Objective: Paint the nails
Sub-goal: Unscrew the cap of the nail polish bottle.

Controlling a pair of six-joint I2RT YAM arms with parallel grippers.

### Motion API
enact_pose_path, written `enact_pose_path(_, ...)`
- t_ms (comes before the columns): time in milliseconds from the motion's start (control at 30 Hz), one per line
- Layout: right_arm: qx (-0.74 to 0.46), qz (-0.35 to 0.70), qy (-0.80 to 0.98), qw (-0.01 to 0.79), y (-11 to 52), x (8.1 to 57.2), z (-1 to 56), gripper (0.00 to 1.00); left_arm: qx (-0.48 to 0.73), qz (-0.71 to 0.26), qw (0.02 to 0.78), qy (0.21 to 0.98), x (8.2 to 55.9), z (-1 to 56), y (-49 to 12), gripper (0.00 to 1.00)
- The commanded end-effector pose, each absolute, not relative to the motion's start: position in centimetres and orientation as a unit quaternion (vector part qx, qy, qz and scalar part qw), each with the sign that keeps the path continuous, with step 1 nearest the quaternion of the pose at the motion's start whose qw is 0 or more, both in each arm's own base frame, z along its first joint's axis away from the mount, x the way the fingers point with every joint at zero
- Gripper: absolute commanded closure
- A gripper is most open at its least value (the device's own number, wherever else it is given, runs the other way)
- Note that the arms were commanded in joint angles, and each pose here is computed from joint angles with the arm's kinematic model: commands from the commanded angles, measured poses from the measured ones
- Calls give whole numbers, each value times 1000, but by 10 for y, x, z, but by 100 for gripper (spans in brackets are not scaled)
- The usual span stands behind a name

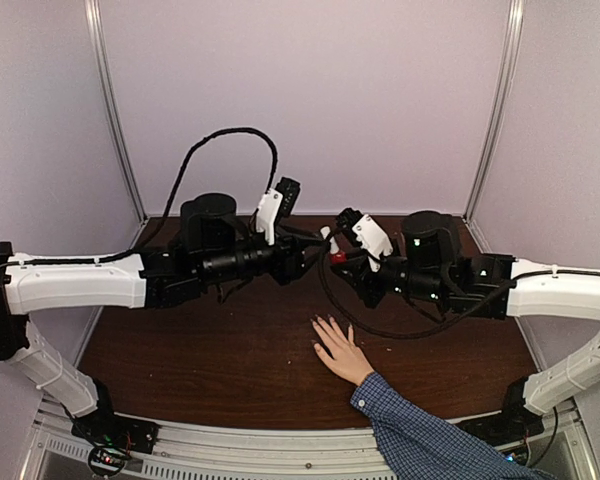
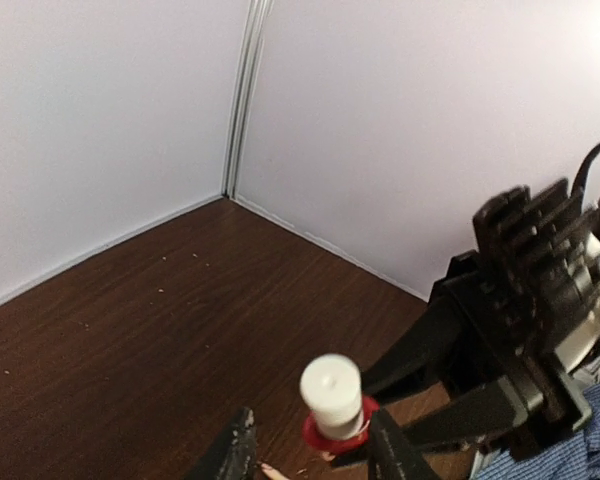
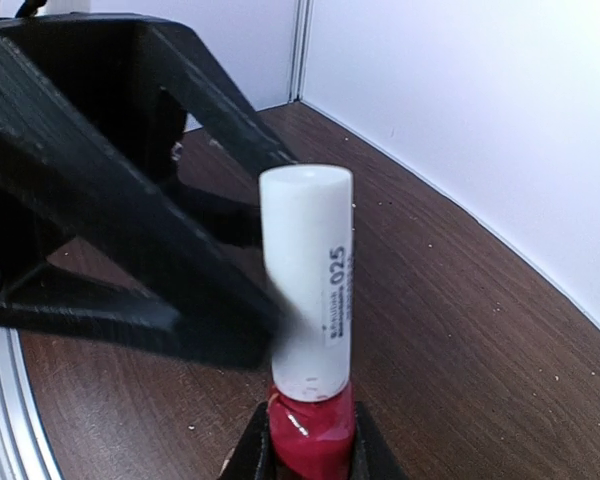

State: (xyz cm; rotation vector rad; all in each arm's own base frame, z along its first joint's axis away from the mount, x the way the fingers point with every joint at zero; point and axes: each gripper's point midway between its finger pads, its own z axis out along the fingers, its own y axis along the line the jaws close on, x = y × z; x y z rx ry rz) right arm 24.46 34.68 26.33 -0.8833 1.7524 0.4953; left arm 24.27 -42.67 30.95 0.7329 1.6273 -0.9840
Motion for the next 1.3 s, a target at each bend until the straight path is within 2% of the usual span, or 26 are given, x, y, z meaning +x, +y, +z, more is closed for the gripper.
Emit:
enact_pose_path(0, -367, 225, 720, 544, 335, 244, 288, 100, 363, -430, 523, 640, 228, 343, -405, 49)
enact_pose_path(67, -405, 253, 708, 520, 339, 227, 284, 100, 412, -435, 511, 616, 210, 349, -399, 39)
enact_pose_path(133, -435, 277, 696, 499, 342, 212, 281, 100, 469, -429, 487, 599, 191, 347, -395, 36)
enact_pose_path(267, -502, 343, 666, 432, 354, 174, 273, 100, 583, -413, 419, 560, 154, 325, -386, 39)
enact_pose_path(500, -546, 416, 636, 354, 357, 132, 269, 100, 641, -403, 437, 485, 125, 330, -368, 41)
enact_pose_path(867, -575, 456, 628, 257, 360, 98, 251, 100, 712, -350, 399, 459, 103, 307, -374, 50)
enact_pose_path(1267, -594, 459, 623, 219, 370, 83, 241, 100, 739, -336, 376, 446, 94, 297, -387, 53)
